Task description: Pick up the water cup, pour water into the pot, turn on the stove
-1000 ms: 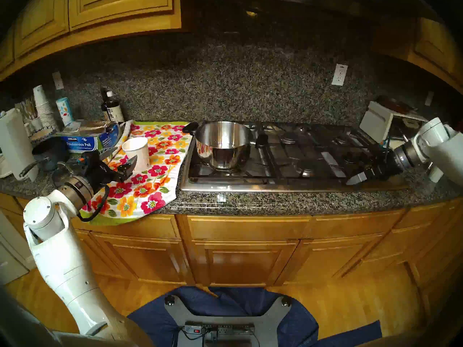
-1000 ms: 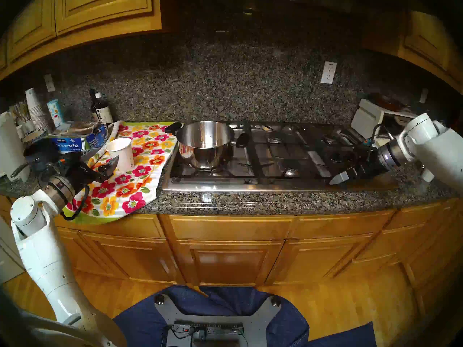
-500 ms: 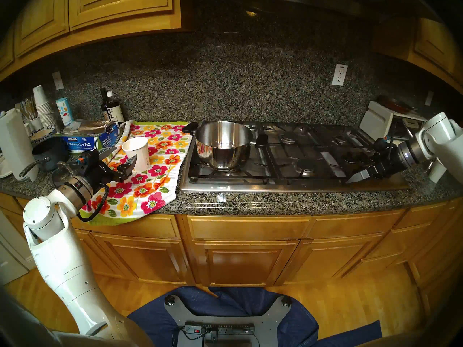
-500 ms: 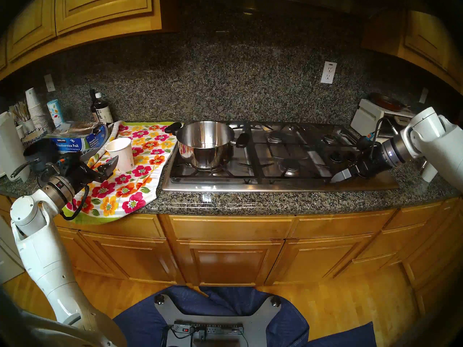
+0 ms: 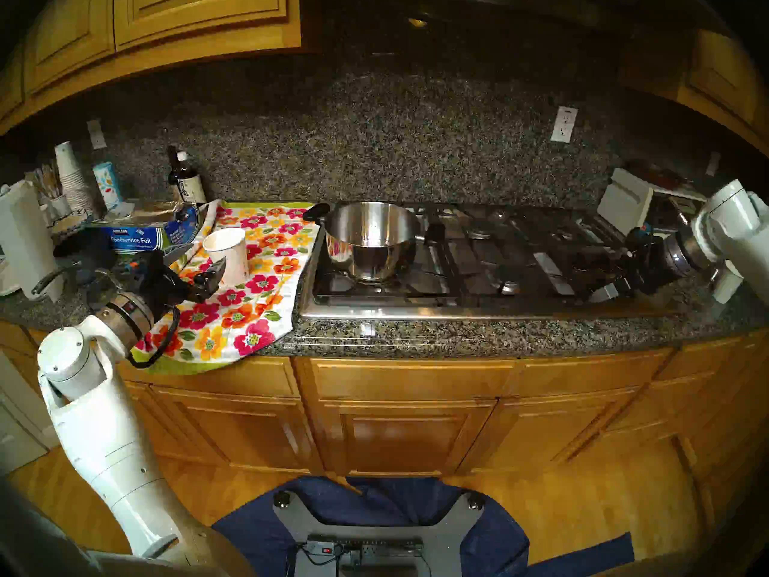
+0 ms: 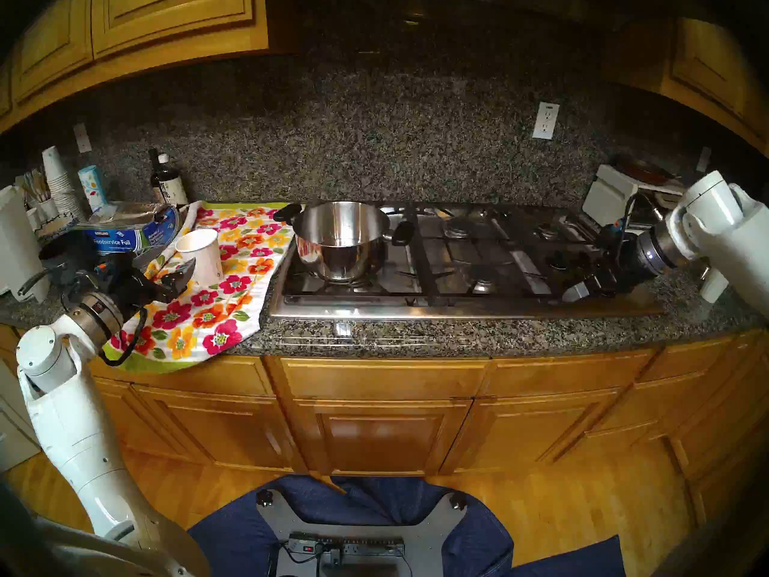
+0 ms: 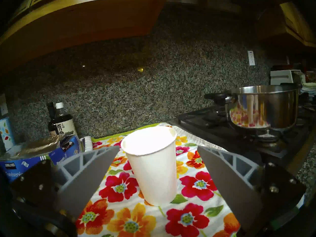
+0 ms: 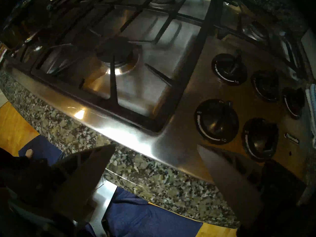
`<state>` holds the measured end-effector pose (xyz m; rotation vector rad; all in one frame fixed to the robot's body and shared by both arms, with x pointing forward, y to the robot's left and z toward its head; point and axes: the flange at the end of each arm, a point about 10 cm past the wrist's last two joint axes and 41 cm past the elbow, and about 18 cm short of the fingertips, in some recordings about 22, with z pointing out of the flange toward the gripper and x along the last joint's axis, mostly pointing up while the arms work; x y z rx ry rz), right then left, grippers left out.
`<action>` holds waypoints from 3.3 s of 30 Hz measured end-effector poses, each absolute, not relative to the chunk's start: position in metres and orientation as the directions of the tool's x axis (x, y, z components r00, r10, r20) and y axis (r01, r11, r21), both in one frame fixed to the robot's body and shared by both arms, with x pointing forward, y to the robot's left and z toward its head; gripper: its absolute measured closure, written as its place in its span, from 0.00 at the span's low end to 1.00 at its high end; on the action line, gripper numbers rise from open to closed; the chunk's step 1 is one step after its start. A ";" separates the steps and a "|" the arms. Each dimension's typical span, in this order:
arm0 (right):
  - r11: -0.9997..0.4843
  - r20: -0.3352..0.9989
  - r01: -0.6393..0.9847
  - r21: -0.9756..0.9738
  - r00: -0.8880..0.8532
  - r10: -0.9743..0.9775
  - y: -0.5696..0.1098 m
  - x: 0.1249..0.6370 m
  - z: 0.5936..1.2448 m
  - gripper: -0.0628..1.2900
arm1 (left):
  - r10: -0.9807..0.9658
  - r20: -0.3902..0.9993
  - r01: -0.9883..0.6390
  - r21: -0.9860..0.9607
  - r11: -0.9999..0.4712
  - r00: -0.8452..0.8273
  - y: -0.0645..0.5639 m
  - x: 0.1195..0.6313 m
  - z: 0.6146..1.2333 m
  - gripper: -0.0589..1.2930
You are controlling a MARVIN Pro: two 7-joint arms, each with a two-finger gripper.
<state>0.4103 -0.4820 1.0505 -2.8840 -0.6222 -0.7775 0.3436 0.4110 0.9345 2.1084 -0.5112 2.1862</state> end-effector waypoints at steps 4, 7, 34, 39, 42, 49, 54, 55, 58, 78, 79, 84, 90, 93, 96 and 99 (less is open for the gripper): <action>-0.917 0.500 0.395 0.065 0.782 0.372 -0.480 0.411 1.054 0.04 | -0.183 0.981 -0.269 -0.193 -0.944 -0.063 0.411 0.343 0.935 0.04; -0.918 0.500 0.384 0.100 0.778 0.380 -0.478 0.411 1.056 0.04 | -0.182 0.981 -0.268 -0.193 -0.944 -0.065 0.411 0.343 0.935 0.04; -0.931 0.565 0.289 0.224 0.740 0.365 -0.458 0.418 1.054 0.04 | -0.165 0.984 -0.265 -0.178 -0.948 -0.069 0.412 0.342 0.937 0.04; -0.937 0.581 0.263 0.230 0.735 0.349 -0.456 0.419 1.051 0.04 | -0.162 0.984 -0.265 -0.175 -0.948 -0.068 0.412 0.341 0.938 0.04; -0.940 0.590 0.248 0.233 0.733 0.339 -0.454 0.420 1.050 0.04 | -0.161 0.985 -0.265 -0.173 -0.949 -0.067 0.412 0.341 0.938 0.04; -0.949 0.611 0.207 0.239 0.727 0.312 -0.453 0.421 1.047 0.04 | -0.158 0.985 -0.265 -0.170 -0.949 -0.067 0.412 0.341 0.938 0.04; -0.956 0.628 0.166 0.244 0.724 0.286 -0.455 0.422 1.044 0.04 | -0.156 0.985 -0.265 -0.168 -0.949 -0.067 0.412 0.341 0.938 0.04; -0.956 0.630 0.161 0.244 0.723 0.283 -0.455 0.422 1.043 0.04 | -0.156 0.986 -0.265 -0.168 -0.949 -0.067 0.412 0.341 0.938 0.04; -0.959 0.638 0.146 0.245 0.721 0.272 -0.455 0.423 1.042 0.04 | -0.155 0.986 -0.265 -0.168 -0.950 -0.067 0.412 0.341 0.938 0.04; -0.975 0.689 0.024 0.221 0.703 0.173 -0.461 0.424 1.025 0.04 | -0.154 0.986 -0.265 -0.167 -0.950 -0.069 0.412 0.341 0.939 0.04; -0.976 0.691 0.019 0.218 0.703 0.168 -0.461 0.424 1.024 0.04 | -0.154 0.986 -0.265 -0.167 -0.950 -0.069 0.412 0.341 0.939 0.04; -0.978 0.698 0.001 0.210 0.700 0.150 -0.461 0.424 1.020 0.04 | -0.154 0.986 -0.265 -0.167 -0.950 -0.069 0.412 0.341 0.939 0.04; -0.980 0.706 -0.016 0.197 0.697 0.130 -0.461 0.424 1.016 0.04 | -0.154 0.986 -0.265 -0.167 -0.950 -0.069 0.412 0.341 0.939 0.04; -0.982 0.709 -0.023 0.188 0.695 0.120 -0.460 0.424 1.015 0.04 | -0.154 0.986 -0.265 -0.167 -0.950 -0.070 0.412 0.341 0.939 0.04; -0.984 0.712 -0.027 0.179 0.694 0.110 -0.460 0.423 1.014 0.04 | -0.154 0.986 -0.265 -0.167 -0.950 -0.070 0.412 0.341 0.939 0.04; -0.985 0.715 -0.032 0.169 0.692 0.100 -0.460 0.423 1.013 0.04 | -0.154 0.986 -0.265 -0.167 -0.950 -0.070 0.412 0.341 0.939 0.04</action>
